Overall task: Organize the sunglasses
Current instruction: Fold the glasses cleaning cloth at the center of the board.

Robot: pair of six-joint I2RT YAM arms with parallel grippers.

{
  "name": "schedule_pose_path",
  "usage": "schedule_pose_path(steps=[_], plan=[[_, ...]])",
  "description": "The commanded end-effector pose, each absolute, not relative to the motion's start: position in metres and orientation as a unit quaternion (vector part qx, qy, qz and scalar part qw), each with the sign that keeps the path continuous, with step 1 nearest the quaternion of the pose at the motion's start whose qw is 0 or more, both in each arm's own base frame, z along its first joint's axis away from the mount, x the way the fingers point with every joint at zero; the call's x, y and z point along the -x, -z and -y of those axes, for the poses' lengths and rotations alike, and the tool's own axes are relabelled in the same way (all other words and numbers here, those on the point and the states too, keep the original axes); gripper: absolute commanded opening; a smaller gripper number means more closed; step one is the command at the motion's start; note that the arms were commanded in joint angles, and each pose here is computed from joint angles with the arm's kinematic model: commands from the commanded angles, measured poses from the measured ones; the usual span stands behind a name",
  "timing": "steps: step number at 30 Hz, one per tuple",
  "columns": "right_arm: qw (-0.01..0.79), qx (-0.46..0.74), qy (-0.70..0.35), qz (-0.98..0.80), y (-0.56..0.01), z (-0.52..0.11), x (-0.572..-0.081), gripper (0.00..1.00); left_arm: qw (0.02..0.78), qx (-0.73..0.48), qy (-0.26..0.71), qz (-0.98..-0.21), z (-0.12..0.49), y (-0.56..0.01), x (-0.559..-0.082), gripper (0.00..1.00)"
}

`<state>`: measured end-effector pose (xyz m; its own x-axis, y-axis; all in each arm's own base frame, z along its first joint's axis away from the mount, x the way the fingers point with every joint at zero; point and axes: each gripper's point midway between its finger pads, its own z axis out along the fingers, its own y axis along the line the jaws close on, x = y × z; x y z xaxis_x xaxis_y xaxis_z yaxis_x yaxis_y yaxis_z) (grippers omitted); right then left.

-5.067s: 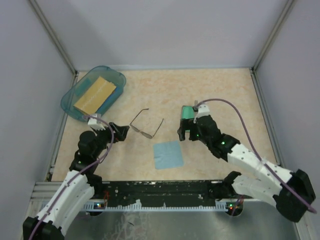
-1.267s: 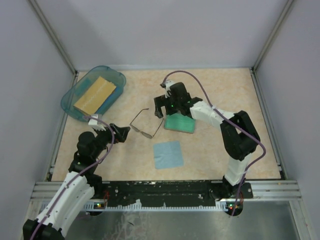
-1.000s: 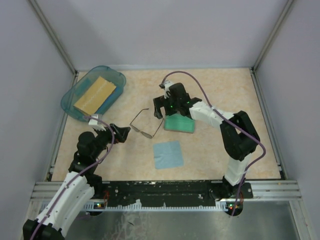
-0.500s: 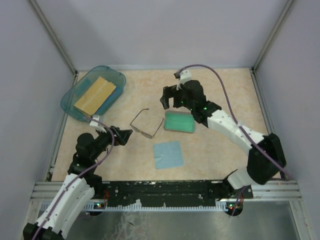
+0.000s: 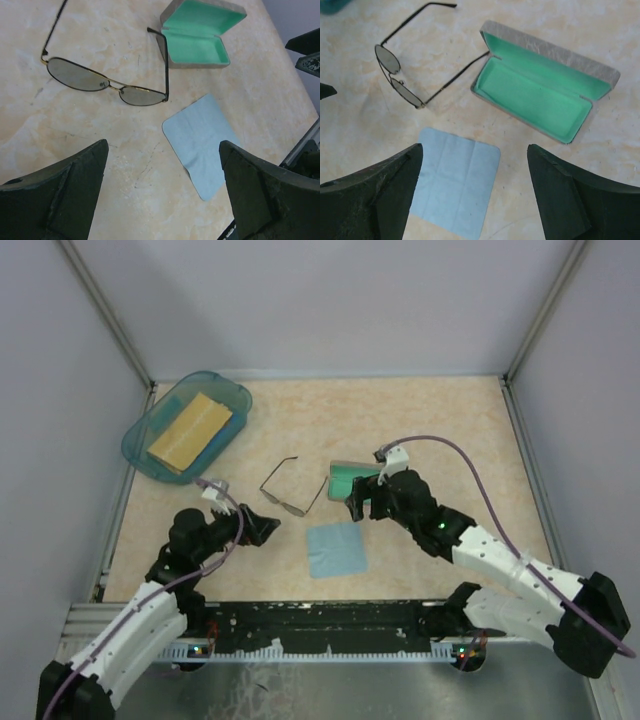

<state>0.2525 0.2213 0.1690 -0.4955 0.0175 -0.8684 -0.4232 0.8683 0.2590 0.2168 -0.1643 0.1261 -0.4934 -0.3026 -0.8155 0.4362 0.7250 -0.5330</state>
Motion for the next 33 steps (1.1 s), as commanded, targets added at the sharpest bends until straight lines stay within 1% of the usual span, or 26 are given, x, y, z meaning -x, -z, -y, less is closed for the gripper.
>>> schedule_pose_path(steps=[1, 7, 12, 18, 21, 22, 25, 33], plan=[[0.486, 0.099, -0.214, -0.842, -0.163, -0.214, -0.244, 0.83, 0.492, -0.056, 0.368, -0.787, 0.182, -0.127, -0.220, 0.97], [0.459, 0.111, -0.193, -0.860, -0.137, -0.216, -0.237, 0.74, 0.463, -0.088, 0.324, -0.820, 0.213, -0.105, -0.214, 0.96], [0.451, 0.117, -0.192, -0.864, -0.122, -0.217, -0.235, 0.64, 0.462, -0.099, 0.290, -0.833, 0.229, -0.096, -0.213, 0.86], [0.431, 0.125, -0.178, -0.876, -0.100, -0.219, -0.236, 0.53, 0.460, -0.108, 0.242, -0.848, 0.245, -0.084, -0.219, 0.82], [0.430, 0.127, -0.178, -0.876, -0.093, -0.220, -0.236, 0.46, 0.460, -0.110, 0.229, -0.851, 0.251, -0.079, -0.223, 0.77], [0.430, 0.127, -0.179, -0.876, -0.091, -0.220, -0.236, 0.45, 0.461, -0.110, 0.226, -0.851, 0.252, -0.078, -0.225, 0.73], [0.426, 0.129, -0.179, -0.877, -0.086, -0.223, -0.237, 0.43, 0.460, -0.112, 0.217, -0.854, 0.256, -0.072, -0.229, 0.67], [0.417, 0.135, -0.176, -0.881, -0.074, -0.229, -0.241, 0.40, 0.456, -0.121, 0.202, -0.859, 0.266, -0.060, -0.236, 0.53]])
